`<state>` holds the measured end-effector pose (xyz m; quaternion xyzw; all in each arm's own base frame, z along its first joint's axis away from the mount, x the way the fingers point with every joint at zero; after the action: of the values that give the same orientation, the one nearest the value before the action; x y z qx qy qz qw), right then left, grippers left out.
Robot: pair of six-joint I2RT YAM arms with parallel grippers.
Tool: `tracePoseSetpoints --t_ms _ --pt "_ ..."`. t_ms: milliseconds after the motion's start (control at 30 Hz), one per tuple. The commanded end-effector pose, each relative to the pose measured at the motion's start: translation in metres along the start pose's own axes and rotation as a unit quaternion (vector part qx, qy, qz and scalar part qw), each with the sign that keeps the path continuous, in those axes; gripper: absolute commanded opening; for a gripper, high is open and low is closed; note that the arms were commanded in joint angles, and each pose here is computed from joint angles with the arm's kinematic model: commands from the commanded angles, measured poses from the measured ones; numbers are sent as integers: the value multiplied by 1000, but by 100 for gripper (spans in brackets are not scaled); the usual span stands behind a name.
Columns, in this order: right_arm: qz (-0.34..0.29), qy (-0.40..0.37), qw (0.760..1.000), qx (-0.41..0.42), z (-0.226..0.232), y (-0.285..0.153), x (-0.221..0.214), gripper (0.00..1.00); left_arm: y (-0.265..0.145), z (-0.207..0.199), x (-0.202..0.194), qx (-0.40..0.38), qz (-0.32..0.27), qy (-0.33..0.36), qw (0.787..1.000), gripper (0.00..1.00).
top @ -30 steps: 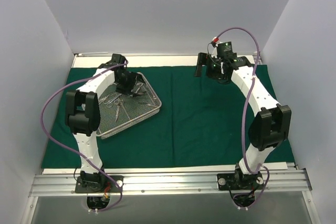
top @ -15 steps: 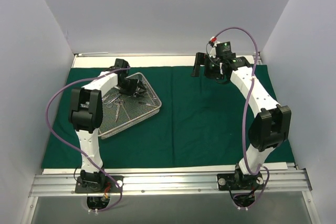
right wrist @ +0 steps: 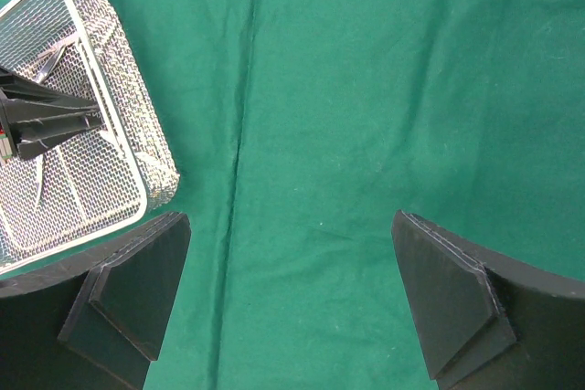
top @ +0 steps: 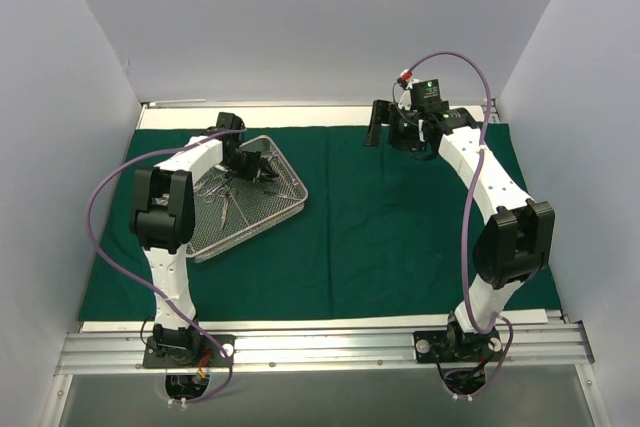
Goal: Open and lay out the surgical kit
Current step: Pick up the medical item from the container.
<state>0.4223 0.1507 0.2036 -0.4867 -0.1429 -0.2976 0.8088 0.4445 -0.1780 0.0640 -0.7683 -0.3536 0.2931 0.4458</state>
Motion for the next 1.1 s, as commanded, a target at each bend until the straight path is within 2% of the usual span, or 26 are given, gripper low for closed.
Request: tracePoseSetpoints --t_ms 0,233,367,467,633,733,900,967,1067 --pt "-25 -6 1000 16 13 -12 14 100 -25 -29 4 -50 -11 12 999 18" --pt "-24 -3 999 22 16 -12 14 100 -43 -26 1 -63 6 10 998 14" --pt "-25 -3 999 24 17 -12 15 100 -47 -26 3 -84 12 11 996 2" --pt "-18 1 999 28 18 -7 11 100 -49 -37 -1 -104 20 25 994 2" --pt "42 21 997 56 31 20 -16 100 -60 -38 -14 -120 35 36 991 2" --pt "71 17 995 66 47 38 -38 100 -67 -32 -14 -110 20 52 992 2" --pt "108 -4 992 69 74 66 -74 100 -61 -29 -33 -99 34 63 992 2" --pt "106 11 993 49 79 73 -77 100 -57 -22 -35 -92 43 61 993 2" --pt "114 40 992 45 80 88 -81 94 -65 -22 -33 -98 26 77 992 2"
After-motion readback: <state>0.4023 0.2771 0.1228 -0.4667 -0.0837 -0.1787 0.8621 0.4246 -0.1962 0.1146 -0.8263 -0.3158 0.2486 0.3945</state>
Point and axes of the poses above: each gripper's point midway between its finger pads, its own y axis out along the fingers, its own z axis along the line the jaws close on, x = y × z, the point moved 1 cm from there along -y, back along the fingers, and after that the axes turned 14 degrees about y, right-handed, at the moved point
